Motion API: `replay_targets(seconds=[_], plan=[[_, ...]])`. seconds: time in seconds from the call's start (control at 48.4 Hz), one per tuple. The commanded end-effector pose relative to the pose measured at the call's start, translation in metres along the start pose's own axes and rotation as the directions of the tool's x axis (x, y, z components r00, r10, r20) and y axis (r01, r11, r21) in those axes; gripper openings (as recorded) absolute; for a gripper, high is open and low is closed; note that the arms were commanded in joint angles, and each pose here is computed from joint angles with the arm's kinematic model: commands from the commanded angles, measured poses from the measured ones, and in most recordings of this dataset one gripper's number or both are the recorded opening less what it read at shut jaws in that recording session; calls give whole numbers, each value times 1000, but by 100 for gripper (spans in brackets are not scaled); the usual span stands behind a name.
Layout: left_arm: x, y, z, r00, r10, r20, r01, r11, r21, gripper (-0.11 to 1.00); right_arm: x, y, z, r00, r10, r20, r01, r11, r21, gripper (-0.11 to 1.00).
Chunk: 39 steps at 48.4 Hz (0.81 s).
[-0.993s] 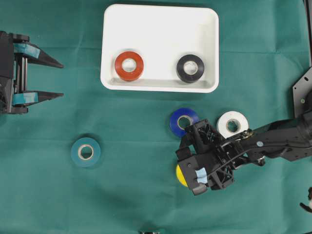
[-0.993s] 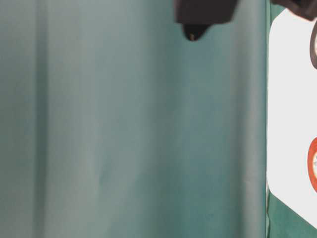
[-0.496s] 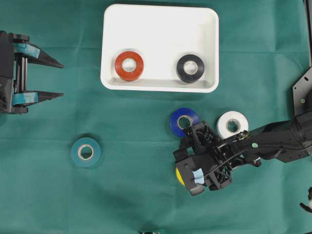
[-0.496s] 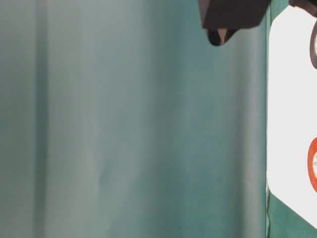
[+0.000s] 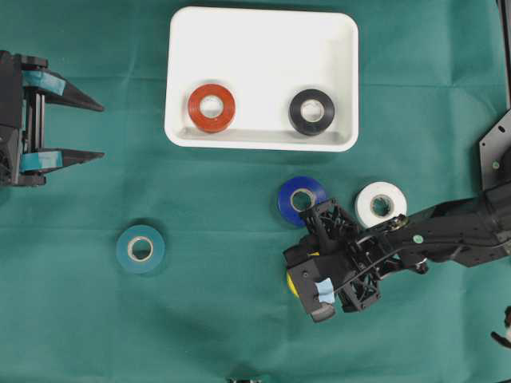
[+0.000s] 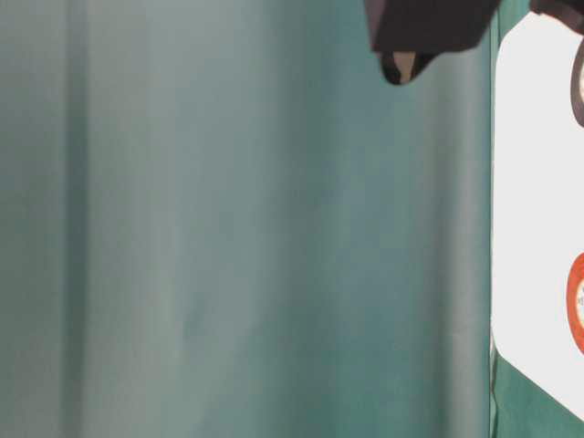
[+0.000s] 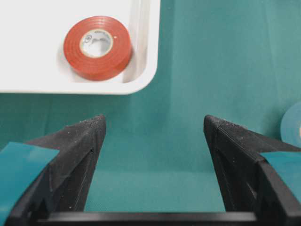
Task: Put the tape alternately from left to right into the white case.
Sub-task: 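Move the right gripper to the yellow roll and grasp its rim, then lift the yellow roll and carry it into the white tray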
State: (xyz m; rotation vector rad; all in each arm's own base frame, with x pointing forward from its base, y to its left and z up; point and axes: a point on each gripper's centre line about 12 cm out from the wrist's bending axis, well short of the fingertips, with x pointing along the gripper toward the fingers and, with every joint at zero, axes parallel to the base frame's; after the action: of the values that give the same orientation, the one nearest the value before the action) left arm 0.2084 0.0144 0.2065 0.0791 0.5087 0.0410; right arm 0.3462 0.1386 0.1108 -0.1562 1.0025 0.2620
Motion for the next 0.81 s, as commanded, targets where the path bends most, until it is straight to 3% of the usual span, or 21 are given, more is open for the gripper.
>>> replay_targets(seconds=[0.0, 0.186, 0.496, 0.786], plan=[[0, 0, 5, 1000, -1, 16, 1, 1000, -2, 80, -26, 4, 27, 995, 12, 96, -13, 1000, 5, 0], [0, 0, 5, 1000, -1, 14, 1, 1000, -2, 80, -53, 2, 40, 996, -12, 94, 10, 1000, 17, 0], [0, 0, 5, 1000, -2, 14, 2, 1000, -5, 80, -60, -5, 47, 997, -37, 75, 34, 999, 38, 0], [0, 0, 4, 1000, -1, 17, 1, 1000, -3, 80, -66, -62, 45, 990, -137, 38, 130, 981, 147, 0]])
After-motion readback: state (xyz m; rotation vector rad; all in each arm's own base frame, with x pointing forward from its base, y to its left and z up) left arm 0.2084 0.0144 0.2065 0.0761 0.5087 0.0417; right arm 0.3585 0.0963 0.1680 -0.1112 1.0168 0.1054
